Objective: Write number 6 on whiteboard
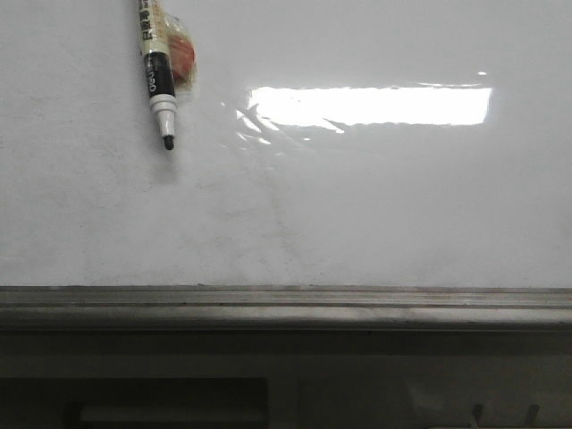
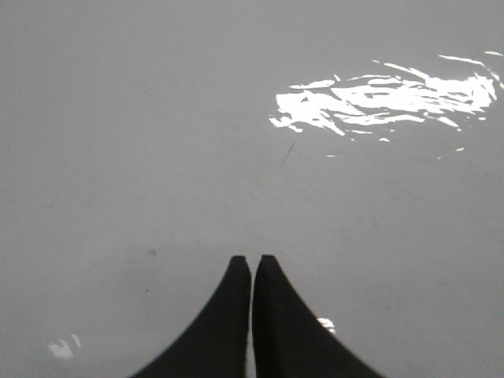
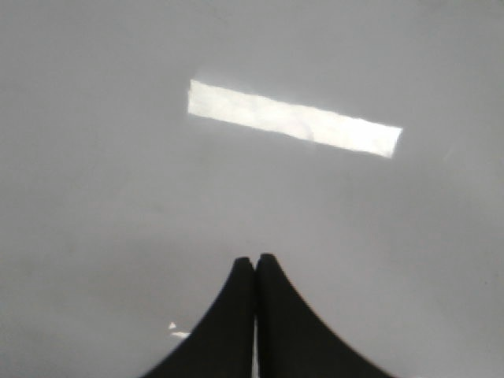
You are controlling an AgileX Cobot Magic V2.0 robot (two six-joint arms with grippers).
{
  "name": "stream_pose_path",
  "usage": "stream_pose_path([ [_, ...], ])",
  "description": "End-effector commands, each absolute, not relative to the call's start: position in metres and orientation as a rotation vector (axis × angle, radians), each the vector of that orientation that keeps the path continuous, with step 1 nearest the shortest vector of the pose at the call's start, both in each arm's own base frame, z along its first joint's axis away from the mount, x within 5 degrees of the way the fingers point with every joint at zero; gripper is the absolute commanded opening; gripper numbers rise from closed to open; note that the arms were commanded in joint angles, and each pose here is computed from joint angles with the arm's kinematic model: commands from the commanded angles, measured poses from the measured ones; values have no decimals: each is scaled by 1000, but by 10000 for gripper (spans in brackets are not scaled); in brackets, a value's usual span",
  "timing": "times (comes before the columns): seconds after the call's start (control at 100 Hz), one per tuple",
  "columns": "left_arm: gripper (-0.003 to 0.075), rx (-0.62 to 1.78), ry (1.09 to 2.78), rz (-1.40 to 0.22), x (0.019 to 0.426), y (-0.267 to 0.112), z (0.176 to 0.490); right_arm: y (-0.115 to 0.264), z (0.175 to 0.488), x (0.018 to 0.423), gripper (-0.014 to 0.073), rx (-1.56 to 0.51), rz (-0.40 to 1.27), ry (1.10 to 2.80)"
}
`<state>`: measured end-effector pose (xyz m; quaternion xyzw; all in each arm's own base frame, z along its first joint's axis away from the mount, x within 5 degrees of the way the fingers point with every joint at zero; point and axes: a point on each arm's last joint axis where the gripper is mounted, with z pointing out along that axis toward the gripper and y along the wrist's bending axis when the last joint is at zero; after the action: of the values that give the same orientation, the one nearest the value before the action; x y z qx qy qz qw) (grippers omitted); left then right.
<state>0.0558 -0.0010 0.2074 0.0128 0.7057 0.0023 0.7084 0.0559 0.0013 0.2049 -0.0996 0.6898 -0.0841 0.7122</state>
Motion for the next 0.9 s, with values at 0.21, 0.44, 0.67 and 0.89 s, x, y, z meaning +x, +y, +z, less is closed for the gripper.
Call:
stream_pose_path([
  [0.21, -20, 11, 1517, -4, 55, -1, 199, 2, 206, 55, -66, -214, -192, 1451],
  [0.44, -20, 11, 1517, -4, 55, -1, 199, 2, 206, 55, -66, -214, -192, 1451],
  [0.67, -20, 13, 1517, -3, 55, -1, 199, 2, 206, 55, -66, -214, -192, 1448],
  [0.89, -20, 92, 1513, 85, 55, 0, 199, 2, 206, 55, -66, -214, -192, 1448],
])
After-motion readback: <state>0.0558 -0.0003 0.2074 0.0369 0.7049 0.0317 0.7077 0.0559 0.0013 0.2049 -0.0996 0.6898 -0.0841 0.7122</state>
